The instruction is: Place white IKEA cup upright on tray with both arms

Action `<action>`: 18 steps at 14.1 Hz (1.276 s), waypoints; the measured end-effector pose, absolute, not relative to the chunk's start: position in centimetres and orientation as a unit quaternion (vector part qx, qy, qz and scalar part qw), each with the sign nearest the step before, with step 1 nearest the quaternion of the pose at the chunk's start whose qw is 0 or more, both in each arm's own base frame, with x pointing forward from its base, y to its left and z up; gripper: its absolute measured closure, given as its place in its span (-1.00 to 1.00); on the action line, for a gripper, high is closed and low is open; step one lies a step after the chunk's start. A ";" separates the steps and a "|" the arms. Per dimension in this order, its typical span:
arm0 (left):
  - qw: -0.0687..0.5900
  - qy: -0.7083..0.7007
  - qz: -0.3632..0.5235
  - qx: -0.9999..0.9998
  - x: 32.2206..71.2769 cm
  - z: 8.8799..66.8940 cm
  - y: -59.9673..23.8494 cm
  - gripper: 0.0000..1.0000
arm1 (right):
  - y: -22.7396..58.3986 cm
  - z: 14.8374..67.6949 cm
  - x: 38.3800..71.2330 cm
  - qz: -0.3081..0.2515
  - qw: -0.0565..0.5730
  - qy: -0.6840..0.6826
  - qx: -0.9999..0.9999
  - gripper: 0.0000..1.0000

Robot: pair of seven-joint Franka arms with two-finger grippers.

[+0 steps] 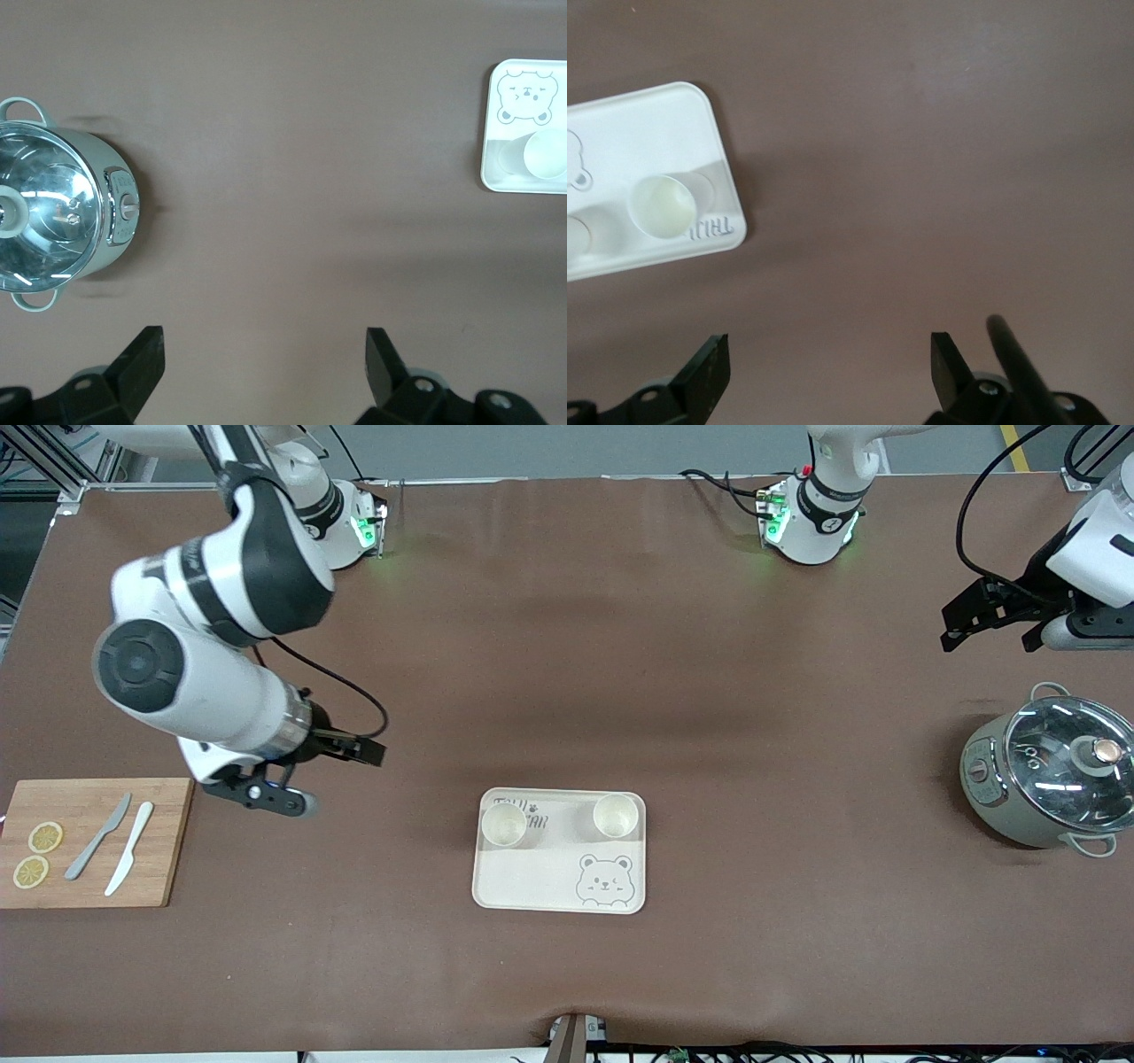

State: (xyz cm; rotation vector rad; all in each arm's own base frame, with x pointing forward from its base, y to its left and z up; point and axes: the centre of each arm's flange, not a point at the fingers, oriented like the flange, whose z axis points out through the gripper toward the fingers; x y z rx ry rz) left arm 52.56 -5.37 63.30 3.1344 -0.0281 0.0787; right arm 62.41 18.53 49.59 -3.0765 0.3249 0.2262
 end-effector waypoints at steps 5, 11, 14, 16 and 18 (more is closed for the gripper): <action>0.003 -0.012 0.023 1.000 52.6 63.1 -5.7 -1.00 | 10.2 51.4 60.7 0.070 0.029 0.044 -0.996 -1.00; 0.003 -0.013 0.025 1.000 52.6 63.3 -5.8 -1.00 | 2.6 56.4 58.6 0.037 0.017 -0.068 -0.997 -1.00; 0.003 -0.014 0.025 1.000 52.5 63.3 -5.9 -1.00 | 1.7 59.8 55.9 0.034 0.006 -0.074 -0.997 -1.00; 0.003 -0.017 0.025 1.000 52.5 63.3 -6.2 -1.00 | 0.9 61.4 54.7 0.030 -0.003 -0.070 -0.997 -1.00; 0.003 -0.018 0.025 1.000 52.5 63.3 -6.4 -1.00 | 0.5 61.7 54.4 0.029 -0.007 -0.068 -0.997 -1.00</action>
